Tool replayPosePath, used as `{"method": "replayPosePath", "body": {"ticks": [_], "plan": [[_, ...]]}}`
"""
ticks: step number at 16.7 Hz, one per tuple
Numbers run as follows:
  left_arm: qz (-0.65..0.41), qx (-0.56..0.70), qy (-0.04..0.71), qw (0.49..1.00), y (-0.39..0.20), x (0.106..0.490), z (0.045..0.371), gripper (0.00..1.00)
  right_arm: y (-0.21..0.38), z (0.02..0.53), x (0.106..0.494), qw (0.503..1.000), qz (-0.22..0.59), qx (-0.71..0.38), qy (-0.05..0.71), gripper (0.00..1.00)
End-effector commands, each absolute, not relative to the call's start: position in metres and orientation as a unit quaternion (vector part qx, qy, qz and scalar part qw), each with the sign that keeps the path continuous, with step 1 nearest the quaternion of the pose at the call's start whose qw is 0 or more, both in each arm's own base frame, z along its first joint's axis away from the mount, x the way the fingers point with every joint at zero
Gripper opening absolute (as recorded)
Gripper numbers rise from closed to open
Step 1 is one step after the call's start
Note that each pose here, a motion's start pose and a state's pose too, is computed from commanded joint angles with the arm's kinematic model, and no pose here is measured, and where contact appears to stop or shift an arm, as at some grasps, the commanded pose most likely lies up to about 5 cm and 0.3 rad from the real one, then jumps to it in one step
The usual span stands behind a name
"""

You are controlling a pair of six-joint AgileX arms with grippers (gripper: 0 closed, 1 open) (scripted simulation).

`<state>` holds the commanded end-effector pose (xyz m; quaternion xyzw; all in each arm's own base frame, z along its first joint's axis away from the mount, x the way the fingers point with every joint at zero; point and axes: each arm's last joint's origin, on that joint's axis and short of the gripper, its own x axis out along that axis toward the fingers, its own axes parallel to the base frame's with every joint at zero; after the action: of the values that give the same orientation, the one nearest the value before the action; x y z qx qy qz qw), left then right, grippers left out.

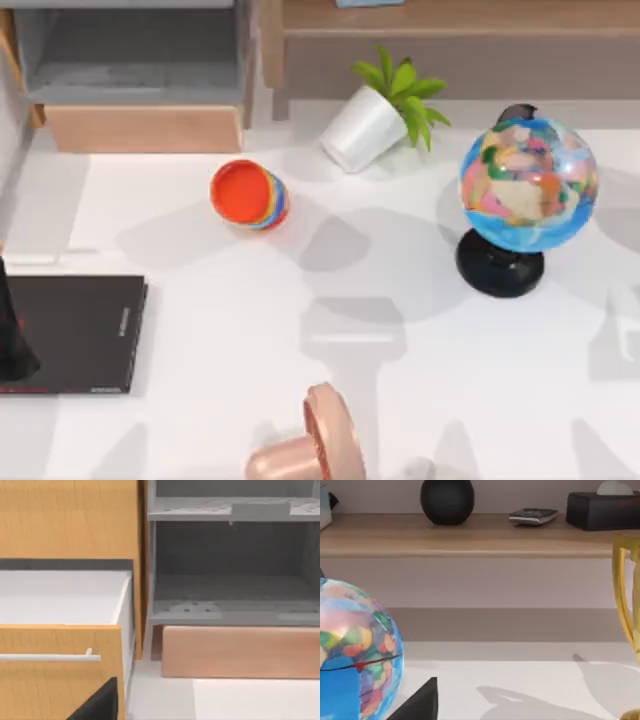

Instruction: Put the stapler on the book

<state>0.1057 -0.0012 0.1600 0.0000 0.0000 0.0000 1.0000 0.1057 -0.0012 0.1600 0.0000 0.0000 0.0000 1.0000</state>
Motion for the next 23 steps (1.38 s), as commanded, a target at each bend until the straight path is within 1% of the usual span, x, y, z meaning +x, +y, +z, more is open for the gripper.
{"method": "replayPosePath", "body": {"ticks": [3,5,9,12,15,18,20,23], "plan": [[0.001,0.001,0.005,1.000,-0.001,0.106,0.161,1.00,-0.001,0.160,0.106,1.000,0.000,0.000,0.000,1.00],[0.009,0.004,0.030,1.000,0.000,0.107,0.166,1.00,-0.001,0.160,0.106,1.000,0.000,0.000,0.000,1.00],[0.039,0.009,0.134,0.990,0.006,0.115,0.194,1.00,-0.001,0.160,0.106,1.000,0.000,0.000,0.000,1.00],[0.066,0.006,0.240,0.968,0.015,0.138,0.228,1.00,-0.001,0.160,0.106,1.000,0.000,0.000,0.000,1.00],[0.092,-0.009,0.362,0.927,0.030,0.186,0.258,1.00,-0.001,0.160,0.106,1.000,0.000,0.000,0.000,1.00],[0.117,-0.033,0.473,0.872,0.056,0.253,0.272,1.00,-0.001,0.160,0.106,1.000,0.000,0.000,0.000,1.00],[0.134,-0.049,0.526,0.839,0.076,0.298,0.275,1.00,-0.001,0.160,0.106,1.000,0.000,0.000,0.000,1.00],[0.156,-0.069,0.570,0.804,0.107,0.358,0.276,1.00,-0.001,0.160,0.106,1.000,0.000,0.000,0.000,1.00]]}}
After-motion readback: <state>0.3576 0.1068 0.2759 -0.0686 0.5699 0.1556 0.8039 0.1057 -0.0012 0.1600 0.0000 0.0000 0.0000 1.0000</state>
